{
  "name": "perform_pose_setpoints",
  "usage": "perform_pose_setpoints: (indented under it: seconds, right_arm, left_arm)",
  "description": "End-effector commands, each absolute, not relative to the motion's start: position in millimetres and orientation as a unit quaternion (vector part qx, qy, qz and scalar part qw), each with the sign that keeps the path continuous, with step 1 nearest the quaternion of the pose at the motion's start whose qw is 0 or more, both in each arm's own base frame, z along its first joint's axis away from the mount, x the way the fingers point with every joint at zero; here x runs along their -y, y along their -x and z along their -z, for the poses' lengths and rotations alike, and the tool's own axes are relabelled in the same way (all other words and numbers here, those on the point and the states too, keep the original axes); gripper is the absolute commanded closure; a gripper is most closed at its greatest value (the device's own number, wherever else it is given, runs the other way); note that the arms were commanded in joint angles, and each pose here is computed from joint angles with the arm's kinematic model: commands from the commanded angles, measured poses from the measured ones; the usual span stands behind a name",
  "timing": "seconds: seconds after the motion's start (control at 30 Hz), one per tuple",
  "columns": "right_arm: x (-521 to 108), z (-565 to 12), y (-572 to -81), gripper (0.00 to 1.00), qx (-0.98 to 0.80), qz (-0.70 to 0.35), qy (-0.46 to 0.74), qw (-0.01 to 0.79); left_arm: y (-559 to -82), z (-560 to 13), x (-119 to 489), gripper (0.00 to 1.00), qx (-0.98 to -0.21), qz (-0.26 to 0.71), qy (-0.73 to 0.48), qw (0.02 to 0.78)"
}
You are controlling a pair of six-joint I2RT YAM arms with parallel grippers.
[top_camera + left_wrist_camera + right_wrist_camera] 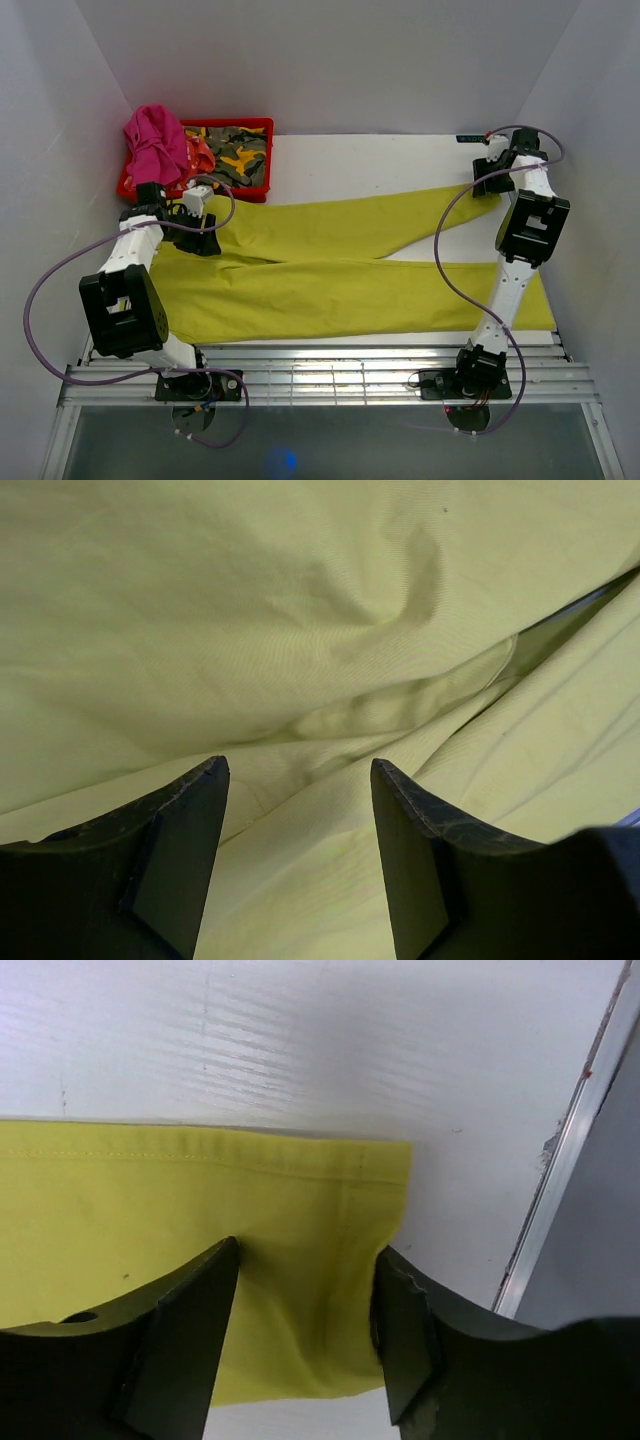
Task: Fold and stack the trousers
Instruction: Flatten the trousers out
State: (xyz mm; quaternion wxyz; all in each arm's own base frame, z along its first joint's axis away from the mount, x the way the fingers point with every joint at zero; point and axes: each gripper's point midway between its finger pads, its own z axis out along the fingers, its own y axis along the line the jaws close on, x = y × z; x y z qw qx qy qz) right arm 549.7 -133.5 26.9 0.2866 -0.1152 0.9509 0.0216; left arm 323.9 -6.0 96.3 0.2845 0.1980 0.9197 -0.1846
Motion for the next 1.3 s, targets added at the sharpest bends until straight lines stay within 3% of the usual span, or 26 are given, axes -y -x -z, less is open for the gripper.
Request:
perform_pose_setpoints:
  seconds: [0.0, 0.03, 0.1, 0.13, 0.23, 0.47, 0.57, 0.8, 0.93, 1.13, 1.27]
  right_arm:
    - [126, -29, -554, 0.41, -0.949, -0.038, 0.115, 0.293]
    - [124, -31, -550, 0.62, -0.949, -0.042, 0.119, 0.288]
    - [122, -49, -546, 0.78, -0.945, -0.041, 0.127, 0.298]
    - [120, -50, -537, 0.92, -0.946, -0.044, 0.130, 0.293]
    - [116, -121, -525, 0.92, -0.928, -0.023, 0.150, 0.341]
    - [132, -213, -460, 0.92, -0.912, 0.079, 0.143, 0.376]
    - [140, -225, -432, 0.92, -0.913, 0.118, 0.135, 0.367]
    - [149, -198, -417, 0.92, -0.923, 0.135, 0.103, 0.345]
    - [157, -126, -452, 0.92, -0.951, 0.100, 0.077, 0.283]
    - [112, -107, -523, 0.92, -0.945, -0.041, 0.094, 0.312]
    - [78, -104, -549, 0.92, -0.930, -0.071, 0.116, 0.342]
  left_arm:
    - [-326, -115, 4, 0.31, -0.913, 0.172, -0.202, 0.309]
    - [-327, -116, 5, 0.31, -0.913, 0.172, -0.203, 0.309]
    - [-328, -119, 4, 0.31, -0.911, 0.171, -0.204, 0.314]
    - [-328, -119, 5, 0.31, -0.911, 0.172, -0.204, 0.314]
    - [-327, -120, 6, 0.31, -0.909, 0.172, -0.205, 0.318]
    - [-323, -121, 4, 0.31, -0.906, 0.155, -0.208, 0.335]
    - [-322, -121, 3, 0.30, -0.904, 0.147, -0.210, 0.341]
    - [-330, -134, -6, 0.27, -0.898, 0.114, -0.199, 0.375]
    - [-332, -138, -5, 0.26, -0.898, 0.116, -0.189, 0.380]
    - [-332, -139, -5, 0.26, -0.901, 0.120, -0.188, 0.373]
    - [-331, -142, -5, 0.26, -0.900, 0.117, -0.190, 0.375]
